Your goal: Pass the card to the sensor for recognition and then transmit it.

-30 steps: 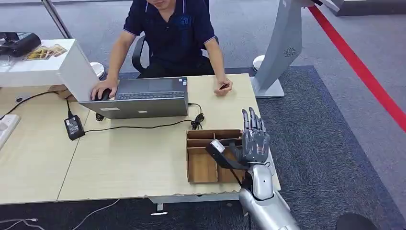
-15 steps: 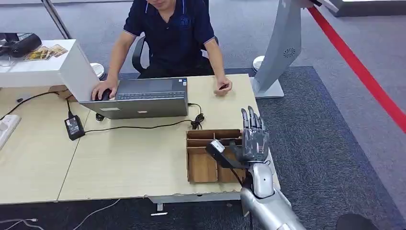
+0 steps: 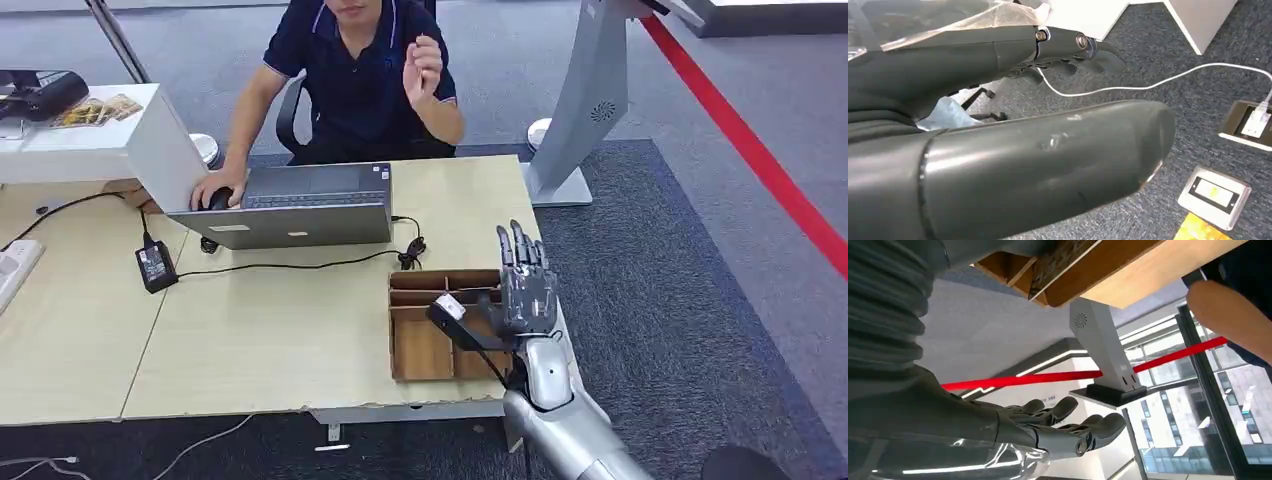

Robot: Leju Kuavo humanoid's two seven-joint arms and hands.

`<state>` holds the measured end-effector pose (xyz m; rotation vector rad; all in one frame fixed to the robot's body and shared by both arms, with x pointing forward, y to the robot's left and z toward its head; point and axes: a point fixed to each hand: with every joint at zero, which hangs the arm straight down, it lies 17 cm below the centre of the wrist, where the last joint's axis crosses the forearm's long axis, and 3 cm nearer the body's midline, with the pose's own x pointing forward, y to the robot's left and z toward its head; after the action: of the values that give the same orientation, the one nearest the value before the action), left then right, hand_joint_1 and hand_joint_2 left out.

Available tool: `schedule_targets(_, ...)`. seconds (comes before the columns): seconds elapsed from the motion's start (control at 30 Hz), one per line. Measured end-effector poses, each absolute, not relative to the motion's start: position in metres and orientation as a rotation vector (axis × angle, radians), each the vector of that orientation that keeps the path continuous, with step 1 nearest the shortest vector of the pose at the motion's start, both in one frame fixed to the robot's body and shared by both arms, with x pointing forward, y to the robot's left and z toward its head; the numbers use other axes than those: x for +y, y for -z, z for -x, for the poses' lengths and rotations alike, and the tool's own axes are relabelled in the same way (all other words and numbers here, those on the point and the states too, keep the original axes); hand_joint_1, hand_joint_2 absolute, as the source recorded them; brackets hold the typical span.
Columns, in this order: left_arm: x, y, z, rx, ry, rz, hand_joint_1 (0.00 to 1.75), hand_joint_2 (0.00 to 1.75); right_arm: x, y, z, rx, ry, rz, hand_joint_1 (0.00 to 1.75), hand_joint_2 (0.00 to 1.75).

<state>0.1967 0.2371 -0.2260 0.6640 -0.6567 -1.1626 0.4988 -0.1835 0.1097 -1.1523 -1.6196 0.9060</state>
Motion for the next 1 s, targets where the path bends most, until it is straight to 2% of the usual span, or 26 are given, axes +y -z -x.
schedule_targets(0.47,0.237,0.226,-0.197,-0.657,1.161,-0.663,0.00,0.00,-0.188,-0.106,-0.500,-1.599,-0.912,1.145,0.00,1.75)
schedule_targets(1.0,0.234,0.226,-0.196,-0.667,1.175,-0.656,0.00,0.00,-0.192,-0.099,-0.506,-1.547,-1.039,1.137,0.00,1.75)
